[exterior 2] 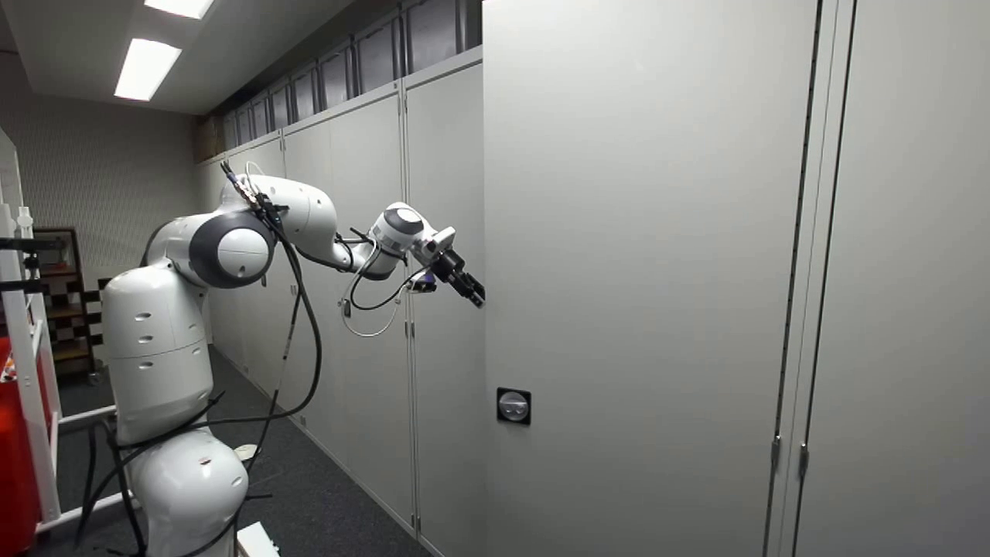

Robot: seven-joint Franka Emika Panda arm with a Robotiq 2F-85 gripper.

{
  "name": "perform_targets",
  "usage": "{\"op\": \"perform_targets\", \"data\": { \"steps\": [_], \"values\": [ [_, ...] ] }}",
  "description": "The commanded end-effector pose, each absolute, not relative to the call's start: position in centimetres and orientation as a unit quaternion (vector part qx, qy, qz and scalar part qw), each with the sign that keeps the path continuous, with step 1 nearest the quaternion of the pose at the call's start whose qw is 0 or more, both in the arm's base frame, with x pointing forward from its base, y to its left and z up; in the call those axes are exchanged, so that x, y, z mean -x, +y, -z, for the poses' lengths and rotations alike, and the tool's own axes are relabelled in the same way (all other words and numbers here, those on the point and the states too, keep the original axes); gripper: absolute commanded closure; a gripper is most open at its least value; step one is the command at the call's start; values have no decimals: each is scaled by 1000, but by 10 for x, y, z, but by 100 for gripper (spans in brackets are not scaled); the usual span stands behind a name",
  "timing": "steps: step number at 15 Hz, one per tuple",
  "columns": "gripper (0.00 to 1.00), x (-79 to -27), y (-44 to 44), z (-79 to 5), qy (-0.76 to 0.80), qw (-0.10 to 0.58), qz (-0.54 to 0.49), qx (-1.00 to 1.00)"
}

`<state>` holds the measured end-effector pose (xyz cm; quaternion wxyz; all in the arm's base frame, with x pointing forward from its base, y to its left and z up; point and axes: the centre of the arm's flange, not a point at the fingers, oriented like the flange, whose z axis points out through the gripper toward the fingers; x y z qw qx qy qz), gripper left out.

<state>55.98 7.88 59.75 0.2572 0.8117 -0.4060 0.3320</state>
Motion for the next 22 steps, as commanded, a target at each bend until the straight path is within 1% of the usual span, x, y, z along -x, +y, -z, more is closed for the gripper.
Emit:
{"op": "perform_targets", "data": {
  "steps": [1,15,22],
  "values": [
    [0,-531,59,-602,-428,263,-325,-802],
    [0,-502,42,-605,-451,263,-322,-790],
    [0,-482,31,-606,-467,247,-315,-789]
  ]
}}
